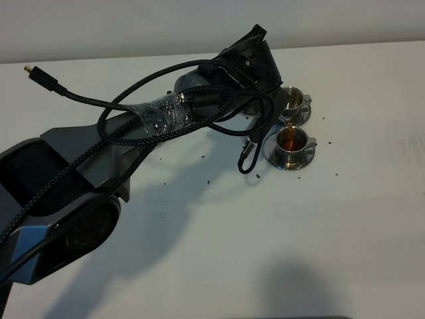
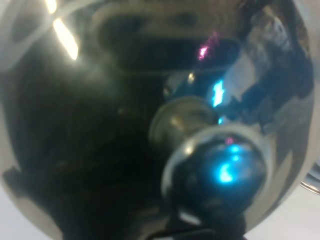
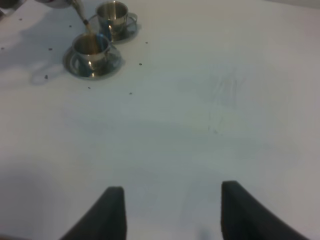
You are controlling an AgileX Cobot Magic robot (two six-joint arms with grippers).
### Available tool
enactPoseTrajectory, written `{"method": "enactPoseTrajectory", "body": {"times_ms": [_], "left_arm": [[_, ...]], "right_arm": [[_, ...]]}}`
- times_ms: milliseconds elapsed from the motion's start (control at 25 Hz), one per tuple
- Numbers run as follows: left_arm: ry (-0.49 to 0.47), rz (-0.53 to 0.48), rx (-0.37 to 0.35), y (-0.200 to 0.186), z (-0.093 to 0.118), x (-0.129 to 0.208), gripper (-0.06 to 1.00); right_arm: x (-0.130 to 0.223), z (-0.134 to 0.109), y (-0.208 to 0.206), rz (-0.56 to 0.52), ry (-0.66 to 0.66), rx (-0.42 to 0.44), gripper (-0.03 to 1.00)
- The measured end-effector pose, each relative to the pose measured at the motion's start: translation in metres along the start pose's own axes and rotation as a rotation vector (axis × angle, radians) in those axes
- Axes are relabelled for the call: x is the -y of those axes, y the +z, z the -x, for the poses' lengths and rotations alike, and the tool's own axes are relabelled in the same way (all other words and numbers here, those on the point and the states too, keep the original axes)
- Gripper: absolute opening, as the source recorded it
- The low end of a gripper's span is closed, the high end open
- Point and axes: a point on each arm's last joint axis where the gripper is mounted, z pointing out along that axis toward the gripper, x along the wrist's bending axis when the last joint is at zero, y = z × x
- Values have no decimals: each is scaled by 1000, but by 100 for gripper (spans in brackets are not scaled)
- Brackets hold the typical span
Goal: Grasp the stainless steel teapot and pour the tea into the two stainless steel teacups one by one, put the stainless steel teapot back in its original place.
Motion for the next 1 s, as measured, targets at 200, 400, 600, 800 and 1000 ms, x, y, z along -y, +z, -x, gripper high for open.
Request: {"method": "enactPoseTrajectory", "body": {"times_ms": [200, 400, 600, 800, 1000], "left_arm": [[18, 1, -2, 0, 0, 0, 22], [29, 3, -8, 0, -1, 0, 22], [29, 8, -15, 0, -1, -1, 22], [36, 6, -17, 0, -2, -1, 22], [50, 7, -18, 0, -2, -1, 22]], "right_arm": [[0, 0, 0, 0, 0, 0, 42], [0, 0, 0, 0, 0, 0, 42], [0, 0, 0, 0, 0, 0, 42], [0, 0, 0, 0, 0, 0, 42], [0, 0, 0, 0, 0, 0, 42]]}}
